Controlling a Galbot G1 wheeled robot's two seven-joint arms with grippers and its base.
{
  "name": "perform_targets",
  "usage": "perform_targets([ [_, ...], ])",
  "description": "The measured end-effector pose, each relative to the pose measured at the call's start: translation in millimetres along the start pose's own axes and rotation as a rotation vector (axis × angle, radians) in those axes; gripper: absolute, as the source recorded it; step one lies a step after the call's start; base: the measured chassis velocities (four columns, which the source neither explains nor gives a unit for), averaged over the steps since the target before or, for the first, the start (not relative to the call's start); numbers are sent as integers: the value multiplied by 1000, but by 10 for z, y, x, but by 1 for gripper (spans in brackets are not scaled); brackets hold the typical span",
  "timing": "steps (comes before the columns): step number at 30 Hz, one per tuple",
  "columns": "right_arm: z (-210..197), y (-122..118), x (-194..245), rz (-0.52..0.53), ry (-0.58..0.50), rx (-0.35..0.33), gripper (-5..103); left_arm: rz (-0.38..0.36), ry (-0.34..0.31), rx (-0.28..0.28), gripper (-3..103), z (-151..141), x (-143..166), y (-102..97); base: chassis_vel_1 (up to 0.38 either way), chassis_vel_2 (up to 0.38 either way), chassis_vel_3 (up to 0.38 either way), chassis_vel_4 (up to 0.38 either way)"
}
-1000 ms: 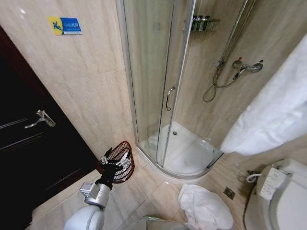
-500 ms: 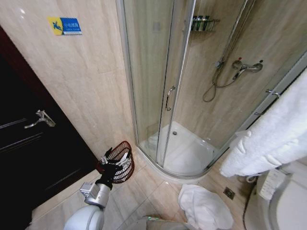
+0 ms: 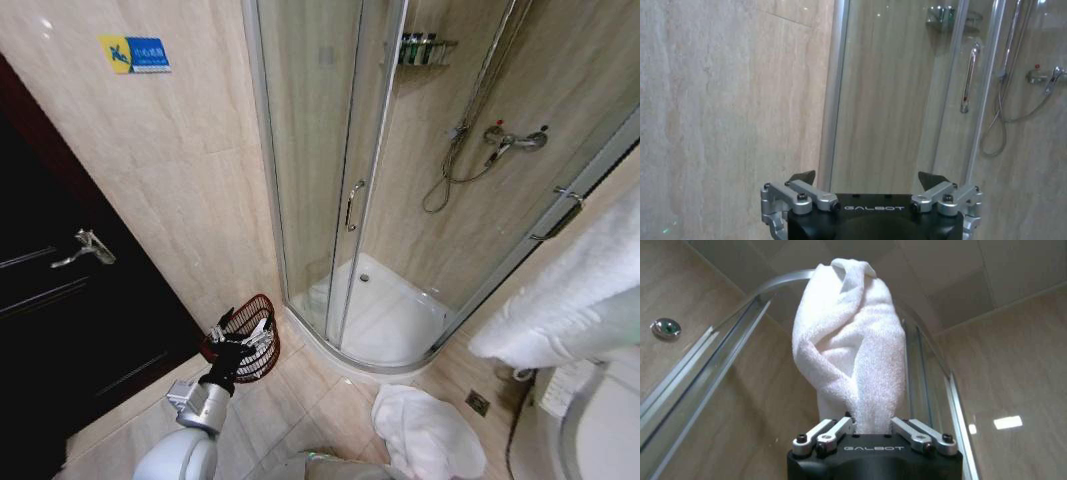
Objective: Discard the used towel into the hamper.
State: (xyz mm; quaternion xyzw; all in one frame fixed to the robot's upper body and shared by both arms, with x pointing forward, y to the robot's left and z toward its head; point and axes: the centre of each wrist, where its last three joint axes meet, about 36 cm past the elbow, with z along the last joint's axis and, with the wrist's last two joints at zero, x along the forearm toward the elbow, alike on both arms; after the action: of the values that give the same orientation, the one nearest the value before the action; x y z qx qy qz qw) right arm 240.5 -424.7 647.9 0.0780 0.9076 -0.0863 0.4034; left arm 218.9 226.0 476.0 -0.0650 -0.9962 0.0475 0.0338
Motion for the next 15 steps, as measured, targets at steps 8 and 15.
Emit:
perform_targets([
  [8, 314, -70, 179, 8, 6, 44, 12, 0, 0, 0, 100, 0, 0, 0, 0, 0, 0, 0],
  [15, 601, -116, 333, 30, 17, 48, 12, 0, 0, 0, 100, 0, 0, 0, 0, 0, 0, 0],
])
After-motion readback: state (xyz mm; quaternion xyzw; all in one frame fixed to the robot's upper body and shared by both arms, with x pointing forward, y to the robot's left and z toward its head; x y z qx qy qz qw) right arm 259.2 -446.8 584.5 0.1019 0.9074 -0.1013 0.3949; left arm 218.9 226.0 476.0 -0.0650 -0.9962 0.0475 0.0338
